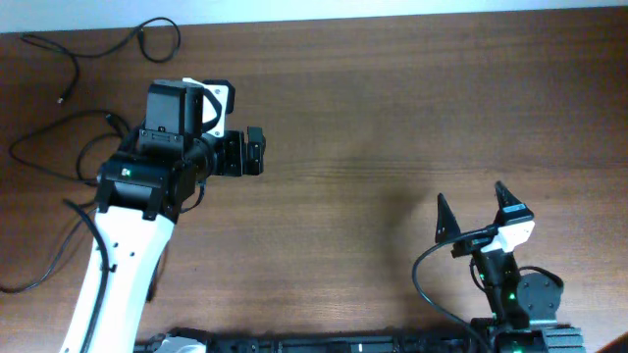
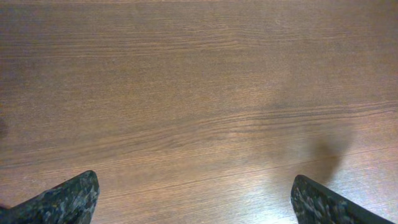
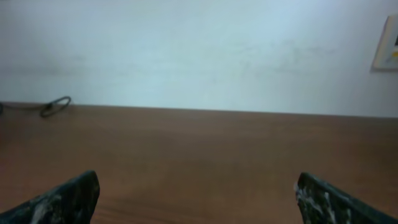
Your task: Untangle cables
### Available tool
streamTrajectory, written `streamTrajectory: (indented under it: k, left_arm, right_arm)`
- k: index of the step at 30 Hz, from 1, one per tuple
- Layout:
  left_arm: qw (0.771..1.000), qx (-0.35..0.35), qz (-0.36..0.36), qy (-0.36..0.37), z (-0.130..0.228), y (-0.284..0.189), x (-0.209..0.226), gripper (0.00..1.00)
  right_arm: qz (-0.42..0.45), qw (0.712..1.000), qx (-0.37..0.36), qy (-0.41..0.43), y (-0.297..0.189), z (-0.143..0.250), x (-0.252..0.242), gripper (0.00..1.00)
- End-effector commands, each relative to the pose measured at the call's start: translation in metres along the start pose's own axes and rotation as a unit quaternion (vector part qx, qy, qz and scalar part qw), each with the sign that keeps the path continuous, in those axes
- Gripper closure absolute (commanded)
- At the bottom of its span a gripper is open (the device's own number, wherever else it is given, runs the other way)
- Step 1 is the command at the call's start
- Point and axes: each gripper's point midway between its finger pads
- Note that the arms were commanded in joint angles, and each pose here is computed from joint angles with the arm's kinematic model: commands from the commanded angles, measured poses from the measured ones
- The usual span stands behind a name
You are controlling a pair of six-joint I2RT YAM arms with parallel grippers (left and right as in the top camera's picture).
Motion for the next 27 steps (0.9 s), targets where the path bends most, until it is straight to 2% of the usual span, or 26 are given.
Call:
streamTrajectory:
  k: [1, 6, 11, 15, 27]
  left_arm:
    - [1.0, -0.001, -0.003, 0.009, -0.001, 0.001, 0.001, 0.01]
    - [1.0, -0.001, -0.003, 0.009, -0.001, 0.0, 0.001, 0.01]
    - [1.0, -0.001, -0.003, 0.009, -0.001, 0.0, 0.001, 0.01]
    - [1.0, -0.001, -0.003, 0.009, -0.001, 0.0, 0.001, 0.01]
    - [1.0, -0.001, -0.003, 0.009, -0.001, 0.0, 0.001, 0.01]
  right_arm:
    - [0.01, 1.0, -0.002, 0.0, 0.002, 0.011, -0.002, 0.02]
    - [0.005, 0.999, 0.041, 0.01, 0.001, 0.032, 0.001, 0.02]
    - [0.015, 0.999, 0.043, 0.008, 0.001, 0.033, -0.003, 0.02]
    - [0.027, 0.998, 0.049, -0.032, 0.001, 0.035, -0.007, 0.02]
    - [0.063, 0.996, 0.057, 0.001, -0.001, 0.039, -0.019, 0.02]
Point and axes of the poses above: each gripper's point midway between its finger pads, its own y axis out along the fingers, its own x axis along the line the jaws close on, z = x × y, and after that the axes turned 11 degrees about -y, right-handed
